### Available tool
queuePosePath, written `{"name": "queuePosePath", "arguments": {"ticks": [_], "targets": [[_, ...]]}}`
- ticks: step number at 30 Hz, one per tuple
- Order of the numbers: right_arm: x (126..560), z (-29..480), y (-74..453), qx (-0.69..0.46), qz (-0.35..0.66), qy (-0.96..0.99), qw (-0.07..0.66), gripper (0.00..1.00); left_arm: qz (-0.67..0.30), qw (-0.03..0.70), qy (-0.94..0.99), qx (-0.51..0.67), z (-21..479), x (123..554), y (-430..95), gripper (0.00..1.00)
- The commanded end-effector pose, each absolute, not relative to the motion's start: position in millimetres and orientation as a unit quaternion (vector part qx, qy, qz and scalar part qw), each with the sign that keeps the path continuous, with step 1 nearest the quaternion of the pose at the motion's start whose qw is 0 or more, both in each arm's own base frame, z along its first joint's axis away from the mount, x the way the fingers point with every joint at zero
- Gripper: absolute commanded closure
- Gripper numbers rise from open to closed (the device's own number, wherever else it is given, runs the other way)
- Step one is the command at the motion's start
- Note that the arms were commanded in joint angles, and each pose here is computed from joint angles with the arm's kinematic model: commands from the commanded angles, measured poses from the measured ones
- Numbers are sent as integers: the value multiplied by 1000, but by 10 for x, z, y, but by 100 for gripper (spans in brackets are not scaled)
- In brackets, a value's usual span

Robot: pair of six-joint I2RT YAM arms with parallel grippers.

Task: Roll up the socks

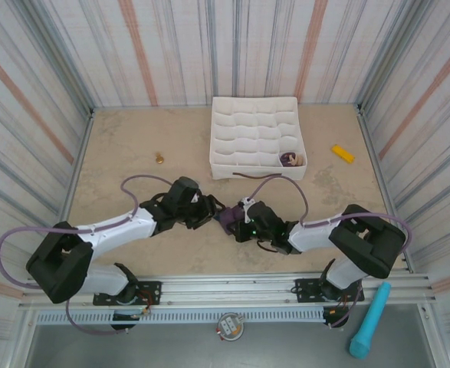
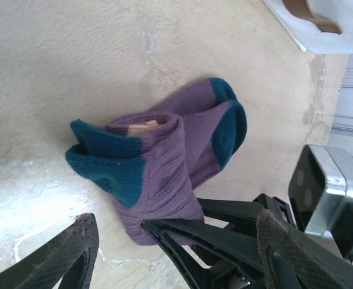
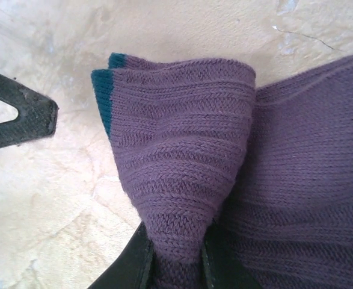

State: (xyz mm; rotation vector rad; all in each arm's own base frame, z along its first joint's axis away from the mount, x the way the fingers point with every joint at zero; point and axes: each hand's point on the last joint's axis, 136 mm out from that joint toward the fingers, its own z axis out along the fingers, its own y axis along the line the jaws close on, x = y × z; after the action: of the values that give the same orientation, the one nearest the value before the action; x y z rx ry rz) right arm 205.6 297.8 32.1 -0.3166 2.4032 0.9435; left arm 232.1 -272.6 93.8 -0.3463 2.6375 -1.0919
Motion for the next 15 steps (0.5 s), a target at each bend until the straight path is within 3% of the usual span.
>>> {"name": "queuePosePath", "arguments": {"ticks": [1,15], "targets": [[1679,-255,2589,-62,309,937,149,100,-378,141,910,-95,900,2336,-2766,28],[1519,-421,2255,82,337,937,49,100,-349,105,929,-68,612,2233,-2964,43]]}}
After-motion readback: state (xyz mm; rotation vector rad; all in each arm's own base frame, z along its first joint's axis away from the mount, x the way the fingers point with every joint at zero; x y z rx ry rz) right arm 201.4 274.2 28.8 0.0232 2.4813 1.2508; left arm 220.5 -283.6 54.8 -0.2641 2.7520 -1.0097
